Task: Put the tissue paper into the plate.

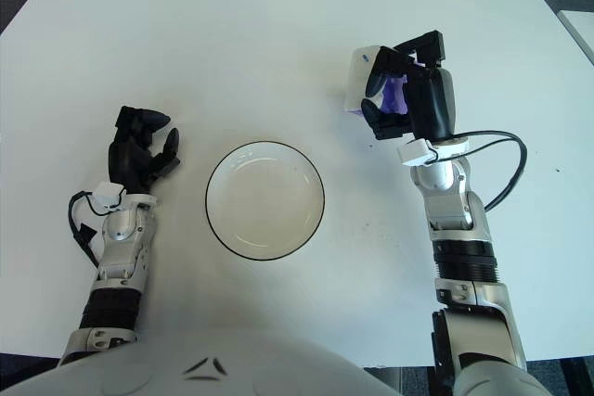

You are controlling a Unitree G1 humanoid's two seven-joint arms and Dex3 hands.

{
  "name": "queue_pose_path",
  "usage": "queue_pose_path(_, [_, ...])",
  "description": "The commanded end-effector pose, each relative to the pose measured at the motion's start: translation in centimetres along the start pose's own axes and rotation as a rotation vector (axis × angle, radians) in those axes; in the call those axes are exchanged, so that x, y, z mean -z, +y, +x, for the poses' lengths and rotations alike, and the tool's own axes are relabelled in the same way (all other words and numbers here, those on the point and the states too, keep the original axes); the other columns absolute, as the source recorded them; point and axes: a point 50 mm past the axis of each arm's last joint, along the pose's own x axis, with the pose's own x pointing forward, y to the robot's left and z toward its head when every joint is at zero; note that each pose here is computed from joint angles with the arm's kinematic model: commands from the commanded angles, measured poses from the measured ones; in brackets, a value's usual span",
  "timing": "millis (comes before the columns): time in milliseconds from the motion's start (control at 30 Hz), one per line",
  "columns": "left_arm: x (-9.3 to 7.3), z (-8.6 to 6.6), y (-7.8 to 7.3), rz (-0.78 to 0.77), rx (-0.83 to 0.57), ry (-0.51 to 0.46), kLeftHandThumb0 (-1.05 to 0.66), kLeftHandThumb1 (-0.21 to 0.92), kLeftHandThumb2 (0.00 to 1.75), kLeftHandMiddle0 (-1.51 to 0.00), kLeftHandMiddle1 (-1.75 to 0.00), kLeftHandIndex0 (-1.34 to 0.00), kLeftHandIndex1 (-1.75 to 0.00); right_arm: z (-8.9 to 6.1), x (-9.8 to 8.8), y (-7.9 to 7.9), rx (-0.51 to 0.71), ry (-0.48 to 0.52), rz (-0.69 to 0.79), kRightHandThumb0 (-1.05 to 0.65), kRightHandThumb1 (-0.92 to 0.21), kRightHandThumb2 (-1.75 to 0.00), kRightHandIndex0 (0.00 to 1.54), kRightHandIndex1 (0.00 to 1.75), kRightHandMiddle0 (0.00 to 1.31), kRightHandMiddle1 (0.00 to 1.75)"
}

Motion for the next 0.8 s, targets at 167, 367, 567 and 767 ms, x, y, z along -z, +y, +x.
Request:
queue_pose_path(167, [2.5,-1.5,0.5,0.011,-0.015,0.133,0.0,0.68,0.76,-0.42,-1.38,-0.36,-1.75,1.3,-2.7,0.2,-0.01,-0.123,-0.002,-0.65,0.03,-1.75,1.4,1.75,0.92,1.75])
queue_pose_path(367, [2.6,-1.5,0.5,0.01,-0.015,0.137,0.0,0.68,0.76,-0.43,-1.37,-0.36,-1.75,1.9,-4.0,0.8,-0.001,-0.223,0.02,-0.66,0.03,-1.75,1.4,1.75,0.92,1.75])
queue_pose_path(567, [2.6,-1.4,0.3,0.008,-0.017,0.142,0.0,0.68,0.76,-0.43,-1.37,-0.36,-1.75,2.1,-5.0,1.5,-0.023,-0.312,0.079,-0.66,0.03,-1.75,1.41,1.75,0.92,1.75])
queue_pose_path(767, [2.5,-1.5,0.2,0.009,-0.013,0.14,0.0,0.7,0.74,-0.42,-1.37,-0.35,-1.75,1.8,-6.9,2.9,-0.151,-0.357,0.251,-0.66,0.03,-1.75,1.4,1.75,0.92,1.75])
